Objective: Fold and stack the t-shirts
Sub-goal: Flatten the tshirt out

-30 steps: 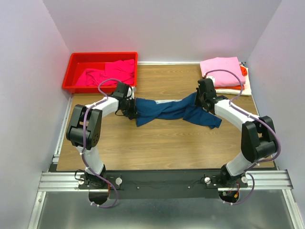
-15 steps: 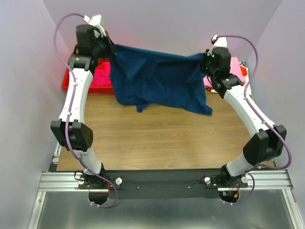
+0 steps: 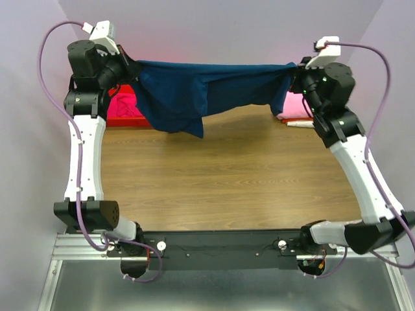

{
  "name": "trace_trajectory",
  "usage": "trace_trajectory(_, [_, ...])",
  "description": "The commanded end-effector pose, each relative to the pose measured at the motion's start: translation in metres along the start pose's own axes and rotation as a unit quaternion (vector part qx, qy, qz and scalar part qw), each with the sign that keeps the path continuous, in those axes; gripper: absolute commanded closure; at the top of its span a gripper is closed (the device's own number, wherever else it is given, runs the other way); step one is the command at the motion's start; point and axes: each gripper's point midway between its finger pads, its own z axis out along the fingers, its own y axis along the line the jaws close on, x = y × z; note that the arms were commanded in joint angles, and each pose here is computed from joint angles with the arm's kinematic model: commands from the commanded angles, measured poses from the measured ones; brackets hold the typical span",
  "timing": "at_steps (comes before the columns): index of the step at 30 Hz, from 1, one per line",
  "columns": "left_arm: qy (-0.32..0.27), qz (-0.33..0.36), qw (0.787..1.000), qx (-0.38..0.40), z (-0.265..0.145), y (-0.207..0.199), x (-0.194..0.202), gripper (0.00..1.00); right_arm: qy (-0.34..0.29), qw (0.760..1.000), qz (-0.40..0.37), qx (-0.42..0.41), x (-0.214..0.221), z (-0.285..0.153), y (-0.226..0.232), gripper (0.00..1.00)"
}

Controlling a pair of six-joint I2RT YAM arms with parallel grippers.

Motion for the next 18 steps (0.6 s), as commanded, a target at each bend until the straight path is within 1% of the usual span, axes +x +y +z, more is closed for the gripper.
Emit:
trace_trajectory(1, [-0.009,0.026,0.999,0.02,-0.035,-0.015,-0.007,1.0,-0.015,1.0,-0.007,-0.015,-0.024,-0.032,-0.002,1.0])
trace_trajectory(3, [0.0,0.019,1.0,0.023,-0.039,-0.015,0.001,1.0,-0.017,1.0,-0.001,-0.017,-0.03,-0.038,-0.001,1.0])
trace_trajectory(5, [0.036,-0.005,0.999,0.04,-0.028,-0.01,0.027,1.0,-0.002,1.0,0.005,-0.023,-0.018,-0.032,0.002,0.99])
trace_trajectory(7, [0.08,-0.03,0.995,0.049,-0.012,0.002,0.064,1.0,0.025,1.0,0.007,-0.012,0.005,-0.018,0.001,1.0])
trace_trajectory(8, [0.094,-0.04,0.994,0.045,-0.005,0.009,0.077,1.0,0.043,0.999,0.008,-0.009,0.02,-0.01,0.001,1.0])
trace_trajectory(9, [0.12,-0.054,0.991,0.038,0.012,0.024,0.101,1.0,0.084,0.996,0.001,-0.006,0.055,0.007,0.002,1.0])
trace_trajectory(10, [0.129,-0.057,0.989,0.04,0.021,0.031,0.112,1.0,0.107,0.994,-0.001,-0.005,0.076,0.017,0.003,1.0])
trace_trajectory(11, [0.152,-0.068,0.985,0.033,0.039,0.046,0.133,1.0,0.128,0.992,0.003,-0.002,0.094,0.026,0.004,1.0])
trace_trajectory(12, [0.161,-0.071,0.984,0.029,0.048,0.054,0.141,0.99,0.148,0.989,0.003,-0.002,0.112,0.035,0.005,0.99])
trace_trajectory(13, [0.167,-0.064,0.983,0.034,0.058,0.06,0.146,0.95,0.19,0.982,-0.001,0.001,0.151,0.052,0.006,1.0])
trace_trajectory(14, [0.188,-0.075,0.979,0.024,0.075,0.075,0.168,0.81,0.203,0.979,0.007,-0.001,0.163,0.059,0.009,1.0])
trace_trajectory(16, [0.198,-0.073,0.978,-0.005,0.091,0.096,0.18,0.64,0.233,0.972,0.013,0.0,0.192,0.071,0.012,0.98])
trace_trajectory(17, [0.204,-0.074,0.976,-0.016,0.097,0.104,0.188,0.57,0.259,0.966,0.017,-0.003,0.217,0.081,0.016,0.85])
trace_trajectory(18, [0.218,-0.079,0.972,-0.026,0.103,0.112,0.202,0.51,0.27,0.963,0.022,-0.006,0.227,0.083,0.018,0.75])
